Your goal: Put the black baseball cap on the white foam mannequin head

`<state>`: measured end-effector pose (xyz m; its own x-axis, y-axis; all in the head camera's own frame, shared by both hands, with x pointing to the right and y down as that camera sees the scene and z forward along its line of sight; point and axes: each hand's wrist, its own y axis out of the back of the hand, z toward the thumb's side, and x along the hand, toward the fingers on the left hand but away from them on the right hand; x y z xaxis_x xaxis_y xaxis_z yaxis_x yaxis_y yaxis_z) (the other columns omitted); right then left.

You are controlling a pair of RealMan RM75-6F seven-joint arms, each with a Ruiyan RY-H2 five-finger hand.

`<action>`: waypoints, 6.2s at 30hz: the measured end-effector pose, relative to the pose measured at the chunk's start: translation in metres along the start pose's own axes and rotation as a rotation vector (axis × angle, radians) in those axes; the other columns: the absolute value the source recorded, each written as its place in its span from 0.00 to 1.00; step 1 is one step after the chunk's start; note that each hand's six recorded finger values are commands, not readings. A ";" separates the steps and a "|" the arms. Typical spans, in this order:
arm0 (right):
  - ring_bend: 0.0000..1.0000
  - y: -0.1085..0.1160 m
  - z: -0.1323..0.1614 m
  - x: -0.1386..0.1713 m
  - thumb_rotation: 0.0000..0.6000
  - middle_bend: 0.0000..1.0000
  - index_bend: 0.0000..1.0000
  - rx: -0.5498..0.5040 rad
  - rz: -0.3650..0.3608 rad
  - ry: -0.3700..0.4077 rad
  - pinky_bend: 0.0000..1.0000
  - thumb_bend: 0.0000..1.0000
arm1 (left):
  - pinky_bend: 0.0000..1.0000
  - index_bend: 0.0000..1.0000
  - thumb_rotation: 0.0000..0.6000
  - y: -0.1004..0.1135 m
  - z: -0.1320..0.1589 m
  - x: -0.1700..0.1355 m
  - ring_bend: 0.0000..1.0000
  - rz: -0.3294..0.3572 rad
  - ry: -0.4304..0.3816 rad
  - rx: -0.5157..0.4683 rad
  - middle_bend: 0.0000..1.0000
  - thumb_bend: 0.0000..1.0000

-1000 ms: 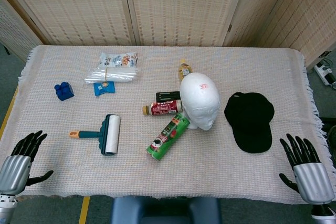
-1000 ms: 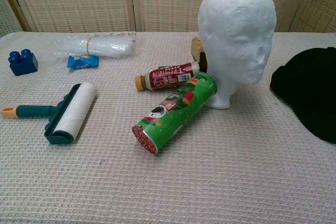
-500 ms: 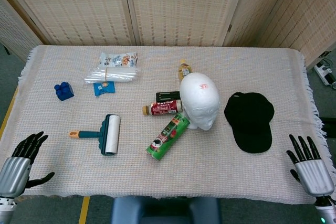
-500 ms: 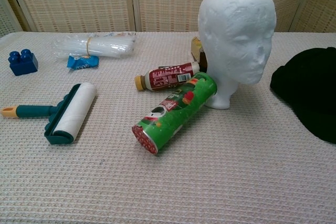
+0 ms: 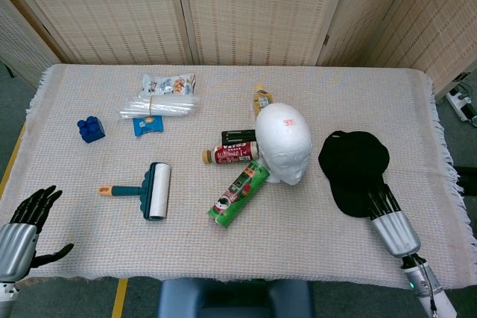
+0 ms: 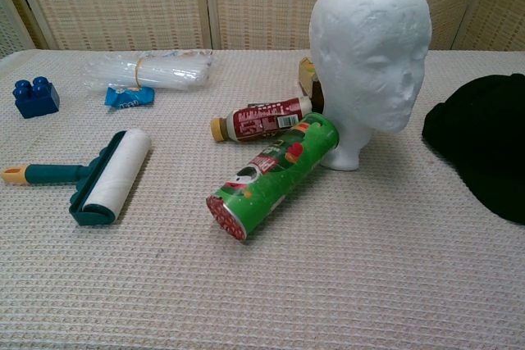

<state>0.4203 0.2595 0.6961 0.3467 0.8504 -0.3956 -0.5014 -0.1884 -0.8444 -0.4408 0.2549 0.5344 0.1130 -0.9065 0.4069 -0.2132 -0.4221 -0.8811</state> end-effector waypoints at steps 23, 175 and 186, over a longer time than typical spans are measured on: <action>0.00 -0.009 0.024 -0.026 1.00 0.00 0.37 -0.014 0.021 -0.003 0.00 0.23 | 0.16 0.10 1.00 0.005 -0.006 0.004 0.01 0.043 0.020 0.032 0.10 0.13; 0.00 0.151 0.023 -0.098 1.00 0.00 0.00 -0.287 -0.756 -0.151 0.00 0.13 | 0.18 0.09 1.00 0.025 -0.025 0.010 0.01 0.086 0.082 -0.009 0.09 0.13; 0.00 0.152 0.001 -0.065 1.00 0.00 0.00 -0.329 -0.689 -0.121 0.00 0.06 | 0.18 0.09 1.00 0.020 -0.022 0.011 0.01 0.081 0.073 0.004 0.09 0.13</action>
<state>0.3204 0.1760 0.5942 0.3965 0.8730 0.2842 0.0639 0.2825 -0.9571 -0.4648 0.2362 0.5262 0.0249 -0.9361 0.3508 -0.2147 -0.3477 -0.9127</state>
